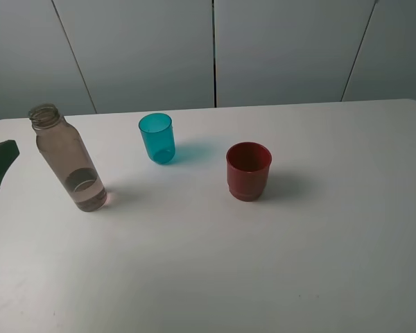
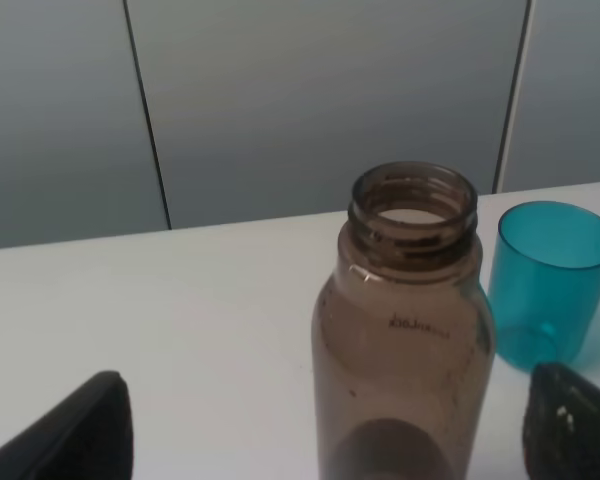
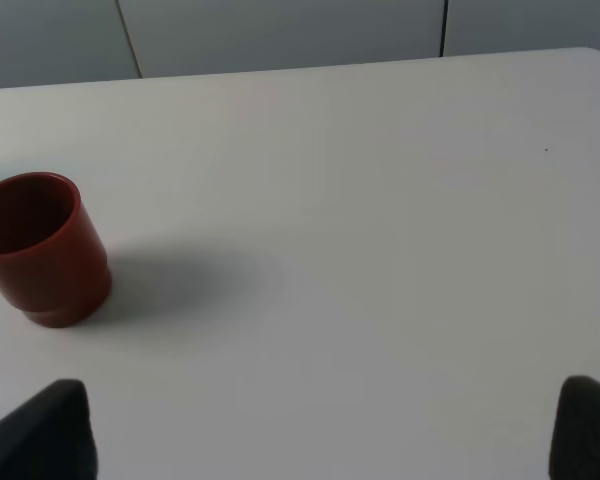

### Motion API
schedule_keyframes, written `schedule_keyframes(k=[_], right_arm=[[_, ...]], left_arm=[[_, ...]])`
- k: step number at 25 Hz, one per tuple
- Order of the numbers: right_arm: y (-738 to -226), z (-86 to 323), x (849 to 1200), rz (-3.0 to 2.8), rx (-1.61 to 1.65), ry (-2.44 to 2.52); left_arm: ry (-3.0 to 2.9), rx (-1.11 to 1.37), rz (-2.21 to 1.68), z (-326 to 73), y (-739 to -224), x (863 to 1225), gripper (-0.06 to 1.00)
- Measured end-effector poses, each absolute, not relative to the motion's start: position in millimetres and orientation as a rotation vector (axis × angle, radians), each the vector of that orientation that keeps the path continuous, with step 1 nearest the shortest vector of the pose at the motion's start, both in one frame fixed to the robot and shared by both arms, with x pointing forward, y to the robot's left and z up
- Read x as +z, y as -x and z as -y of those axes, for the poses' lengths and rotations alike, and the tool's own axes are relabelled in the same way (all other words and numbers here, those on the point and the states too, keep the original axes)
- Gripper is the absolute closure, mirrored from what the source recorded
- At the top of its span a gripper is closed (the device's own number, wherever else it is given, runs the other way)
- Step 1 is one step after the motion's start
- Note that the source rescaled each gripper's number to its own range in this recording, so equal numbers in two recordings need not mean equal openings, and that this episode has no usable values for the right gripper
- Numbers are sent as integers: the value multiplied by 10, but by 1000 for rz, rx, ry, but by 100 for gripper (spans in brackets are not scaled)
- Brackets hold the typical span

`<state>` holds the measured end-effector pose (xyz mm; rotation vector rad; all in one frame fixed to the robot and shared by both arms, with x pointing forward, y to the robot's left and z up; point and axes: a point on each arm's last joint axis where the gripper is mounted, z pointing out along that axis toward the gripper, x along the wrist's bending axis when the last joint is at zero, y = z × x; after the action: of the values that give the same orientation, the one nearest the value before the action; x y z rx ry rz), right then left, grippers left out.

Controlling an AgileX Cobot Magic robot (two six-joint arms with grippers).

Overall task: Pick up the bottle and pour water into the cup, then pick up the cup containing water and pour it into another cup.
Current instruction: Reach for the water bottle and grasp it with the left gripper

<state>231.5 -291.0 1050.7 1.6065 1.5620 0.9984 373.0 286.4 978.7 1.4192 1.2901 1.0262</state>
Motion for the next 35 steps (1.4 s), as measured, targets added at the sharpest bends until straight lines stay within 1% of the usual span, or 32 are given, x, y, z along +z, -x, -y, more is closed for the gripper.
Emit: schedule_keyframes(k=[10,30,35], right_arm=[[-2315,2910,10507,-1561,999,-1608],[-2315,2910,10507,-1561,999,-1608],[-2315,2910,10507,-1561,999,-1608]], left_arm=[[-1453,1047,-1182,-2792,-3876,9618,-6],[-1482,1044,-1146,-2726,-4188,9243,-6],[-1523,1017,-1145,-2682,-4378,9145,-6]])
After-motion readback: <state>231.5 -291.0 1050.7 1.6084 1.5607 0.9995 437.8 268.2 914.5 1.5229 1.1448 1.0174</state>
